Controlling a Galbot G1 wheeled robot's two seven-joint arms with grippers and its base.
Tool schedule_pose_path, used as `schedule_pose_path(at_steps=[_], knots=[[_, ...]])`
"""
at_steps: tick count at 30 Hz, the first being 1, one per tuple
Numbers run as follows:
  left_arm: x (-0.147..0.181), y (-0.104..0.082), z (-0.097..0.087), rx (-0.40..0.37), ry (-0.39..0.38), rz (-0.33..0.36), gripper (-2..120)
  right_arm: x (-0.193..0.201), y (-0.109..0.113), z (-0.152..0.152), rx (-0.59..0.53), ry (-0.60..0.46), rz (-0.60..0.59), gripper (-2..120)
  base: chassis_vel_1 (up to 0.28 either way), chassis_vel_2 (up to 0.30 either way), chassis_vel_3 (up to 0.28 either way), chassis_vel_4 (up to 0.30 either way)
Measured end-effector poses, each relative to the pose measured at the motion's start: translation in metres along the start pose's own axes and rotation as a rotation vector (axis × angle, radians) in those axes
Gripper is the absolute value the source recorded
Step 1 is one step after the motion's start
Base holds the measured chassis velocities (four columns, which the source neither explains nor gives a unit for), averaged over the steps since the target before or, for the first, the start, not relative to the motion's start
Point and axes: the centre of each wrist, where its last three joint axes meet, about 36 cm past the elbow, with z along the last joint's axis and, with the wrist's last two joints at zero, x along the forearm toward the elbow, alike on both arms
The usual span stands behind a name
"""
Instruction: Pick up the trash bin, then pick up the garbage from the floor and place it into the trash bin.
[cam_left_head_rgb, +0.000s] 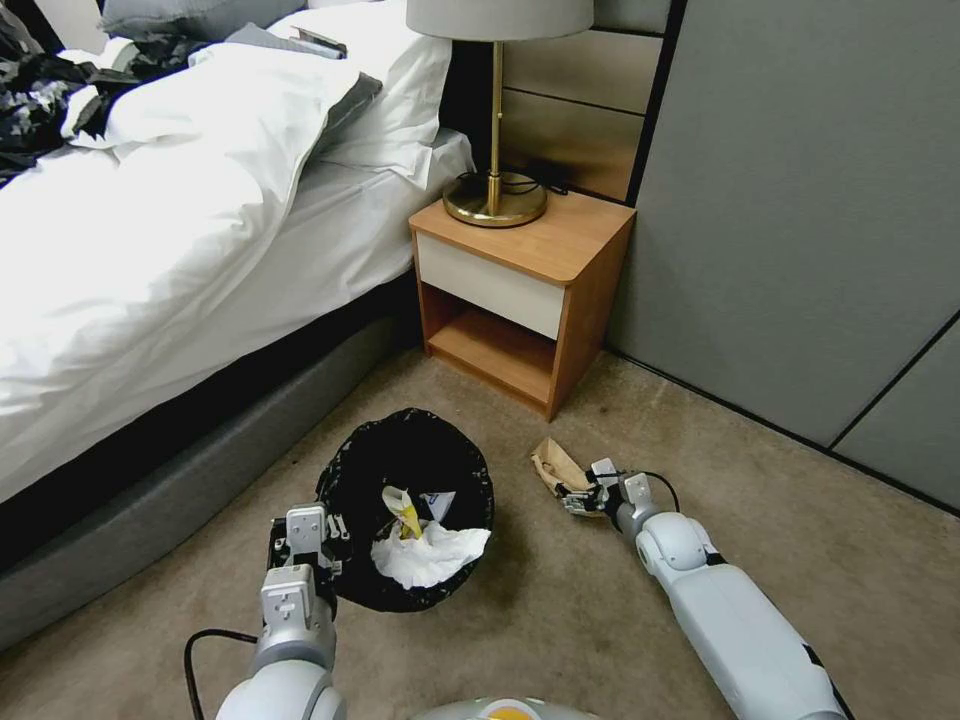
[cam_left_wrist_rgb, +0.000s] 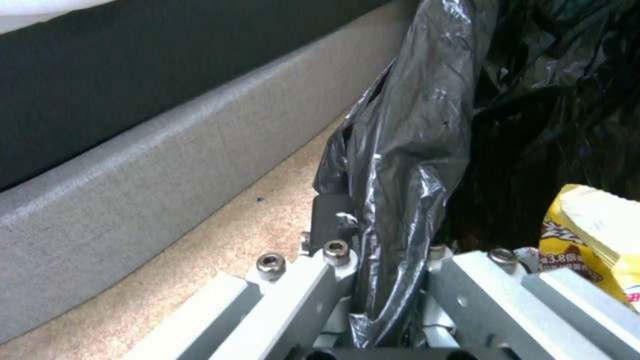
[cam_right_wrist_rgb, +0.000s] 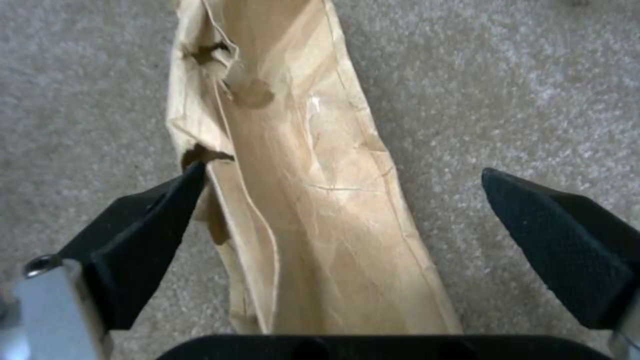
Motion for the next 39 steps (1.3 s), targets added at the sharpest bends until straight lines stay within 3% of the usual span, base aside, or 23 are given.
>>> schedule_pose_path(at_steps=[6, 12, 17, 20, 28, 39], knots=[[0.0, -0.001, 0.0, 0.001, 0.0, 0.0, 1, -0.003, 0.0, 0.002, 0.003, -0.003, 0.001, 84, 0.0, 0.0, 0.0, 0.0], [0.0, -0.001, 0.0, 0.002, -0.001, -0.001, 1, -0.004, 0.001, 0.004, 0.006, -0.012, -0.001, 56, 0.0, 0.0, 0.0, 0.0], [0.0, -0.001, 0.0, 0.003, -0.001, -0.001, 1, -0.004, 0.002, 0.005, 0.006, -0.012, -0.001, 45, 0.0, 0.0, 0.0, 0.0], [0.0, -0.001, 0.0, 0.004, -0.001, -0.002, 1, -0.005, 0.002, 0.008, 0.008, -0.011, 0.0, 29, 0.0, 0.0, 0.0, 0.0], [-0.001, -0.001, -0.001, 0.006, -0.005, -0.002, 1, -0.003, 0.0, 0.014, 0.01, -0.021, 0.005, 0, 0.0, 0.0, 0.0, 0.0], [-0.001, -0.002, -0.002, 0.008, -0.01, -0.001, 1, -0.001, -0.004, 0.011, 0.01, -0.048, 0.024, 0, 0.0, 0.0, 0.0, 0.0]])
